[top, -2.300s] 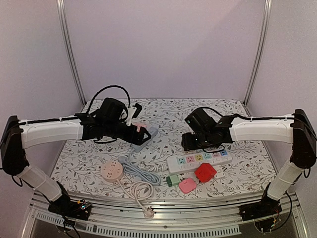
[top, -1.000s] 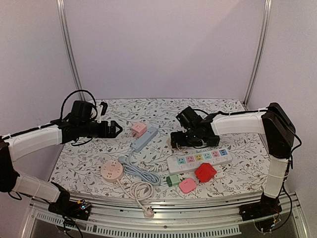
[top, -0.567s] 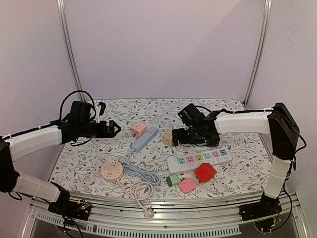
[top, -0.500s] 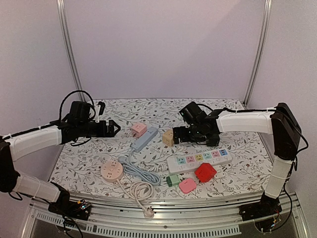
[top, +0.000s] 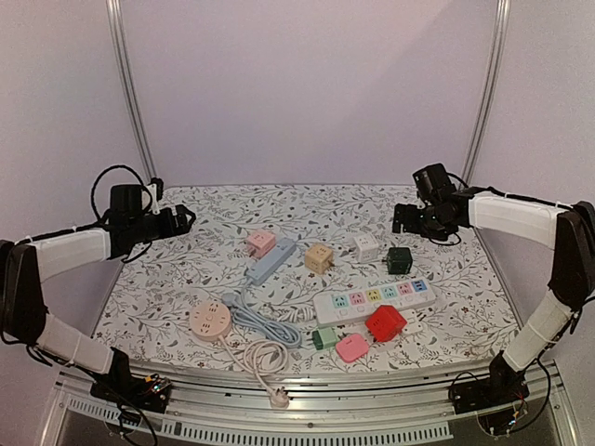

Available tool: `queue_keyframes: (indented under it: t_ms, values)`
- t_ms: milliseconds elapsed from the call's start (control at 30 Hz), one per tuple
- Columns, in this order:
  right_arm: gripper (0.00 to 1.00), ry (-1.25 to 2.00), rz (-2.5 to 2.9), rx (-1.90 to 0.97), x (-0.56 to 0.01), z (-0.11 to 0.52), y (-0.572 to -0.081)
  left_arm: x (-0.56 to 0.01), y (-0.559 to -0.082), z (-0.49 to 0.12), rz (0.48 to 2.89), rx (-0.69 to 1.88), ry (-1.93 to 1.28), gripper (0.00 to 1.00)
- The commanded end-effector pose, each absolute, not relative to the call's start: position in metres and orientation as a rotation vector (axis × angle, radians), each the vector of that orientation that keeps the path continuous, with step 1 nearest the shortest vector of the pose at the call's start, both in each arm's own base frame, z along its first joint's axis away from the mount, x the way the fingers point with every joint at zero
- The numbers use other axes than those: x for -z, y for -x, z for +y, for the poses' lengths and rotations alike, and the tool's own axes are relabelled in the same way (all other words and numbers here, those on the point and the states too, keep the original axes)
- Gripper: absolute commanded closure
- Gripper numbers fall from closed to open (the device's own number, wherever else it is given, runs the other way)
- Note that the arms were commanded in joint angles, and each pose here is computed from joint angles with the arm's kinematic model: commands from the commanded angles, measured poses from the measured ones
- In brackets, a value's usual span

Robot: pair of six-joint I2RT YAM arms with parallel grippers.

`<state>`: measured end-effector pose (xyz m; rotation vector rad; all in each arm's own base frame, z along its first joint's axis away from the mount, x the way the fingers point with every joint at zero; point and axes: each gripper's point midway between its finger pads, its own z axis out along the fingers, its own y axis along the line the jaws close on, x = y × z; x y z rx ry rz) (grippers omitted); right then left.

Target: Pull the plug off the socket

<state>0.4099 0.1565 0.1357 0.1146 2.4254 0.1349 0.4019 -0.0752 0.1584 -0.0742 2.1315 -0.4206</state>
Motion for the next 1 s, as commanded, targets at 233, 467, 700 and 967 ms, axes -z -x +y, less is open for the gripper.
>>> queue_keyframes:
  t_ms: [233, 467, 700, 967]
  values:
    - [0.01, -0.3, 2.236, -0.03, -0.154, 0.021, -0.41, -0.173, -0.421, -0.011, 1.959, 0.159, 0.097, 0.0]
    - [0.01, -0.246, 2.064, 0.046, -0.161, -0.007, -0.402, -0.174, -0.409, -0.001, 1.86, 0.066, 0.08, 0.0]
    - [0.01, -0.234, 1.931, 0.079, -0.155, -0.015, -0.386, -0.164, -0.399, 0.015, 1.875, -0.028, 0.138, 0.01]
    - [0.01, -0.244, 1.881, 0.07, -0.149, -0.016, -0.381, -0.155, -0.388, 0.017, 1.809, -0.041, 0.139, 0.01]
